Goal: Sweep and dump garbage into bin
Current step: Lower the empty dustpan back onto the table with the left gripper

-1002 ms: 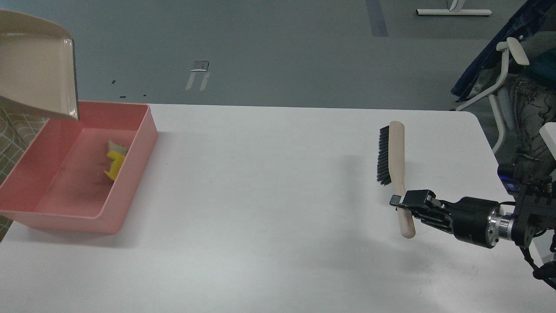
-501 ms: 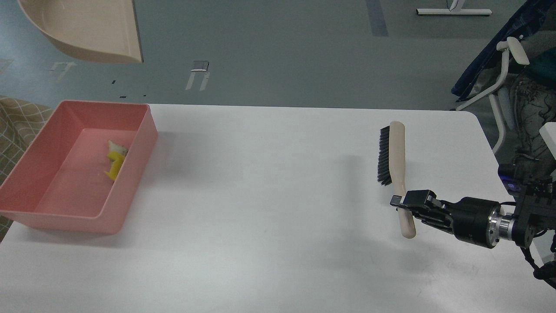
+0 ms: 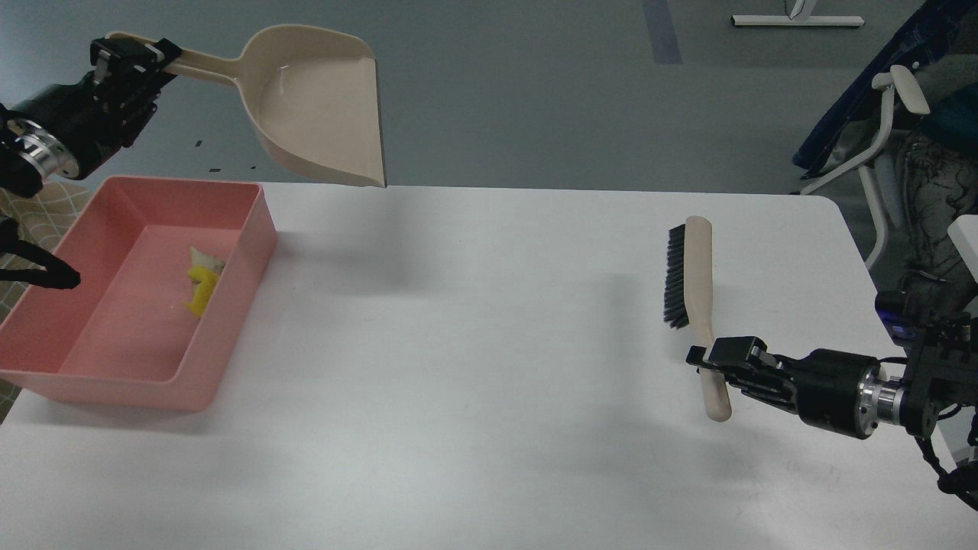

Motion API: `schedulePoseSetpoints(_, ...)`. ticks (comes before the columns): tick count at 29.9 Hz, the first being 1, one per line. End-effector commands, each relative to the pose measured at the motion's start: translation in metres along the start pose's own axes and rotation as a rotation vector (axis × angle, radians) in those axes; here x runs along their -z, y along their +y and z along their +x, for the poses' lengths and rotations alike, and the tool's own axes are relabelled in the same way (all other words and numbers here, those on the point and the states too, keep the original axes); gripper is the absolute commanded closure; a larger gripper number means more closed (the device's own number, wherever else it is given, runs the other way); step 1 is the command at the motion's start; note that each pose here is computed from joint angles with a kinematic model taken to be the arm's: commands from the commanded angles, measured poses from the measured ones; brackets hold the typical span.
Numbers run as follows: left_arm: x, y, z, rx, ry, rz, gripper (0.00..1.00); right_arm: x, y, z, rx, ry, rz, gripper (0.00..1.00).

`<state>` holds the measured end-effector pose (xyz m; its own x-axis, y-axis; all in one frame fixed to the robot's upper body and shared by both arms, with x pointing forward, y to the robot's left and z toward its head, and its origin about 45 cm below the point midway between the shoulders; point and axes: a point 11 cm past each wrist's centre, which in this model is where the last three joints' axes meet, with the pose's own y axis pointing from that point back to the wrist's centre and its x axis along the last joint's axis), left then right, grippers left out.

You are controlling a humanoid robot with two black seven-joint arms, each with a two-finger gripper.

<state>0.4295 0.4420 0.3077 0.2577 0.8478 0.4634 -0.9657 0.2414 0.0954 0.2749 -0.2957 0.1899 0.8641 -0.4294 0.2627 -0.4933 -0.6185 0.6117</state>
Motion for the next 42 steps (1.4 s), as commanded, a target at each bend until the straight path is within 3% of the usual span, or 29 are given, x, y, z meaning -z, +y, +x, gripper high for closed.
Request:
schedulePoseSetpoints(1,0.0,-0.015,-0.031,0.051,-0.014,-0.009,1.0,-0.001,0.0,-0.001,0.002,-0.002,-0.003,1.0)
schedulePoseSetpoints(15,-0.003,-0.019,-0.142,0.279,-0.07,-0.032,1.0,-0.003,0.0,-0.003,0.004,0.006,-0.009,1.0)
schedulePoseSetpoints(42,0.051,0.012,-0.195,0.352,0.005,0.079,1.0,-0.004,-0.001,-0.004,0.007,0.004,-0.01,1.0)
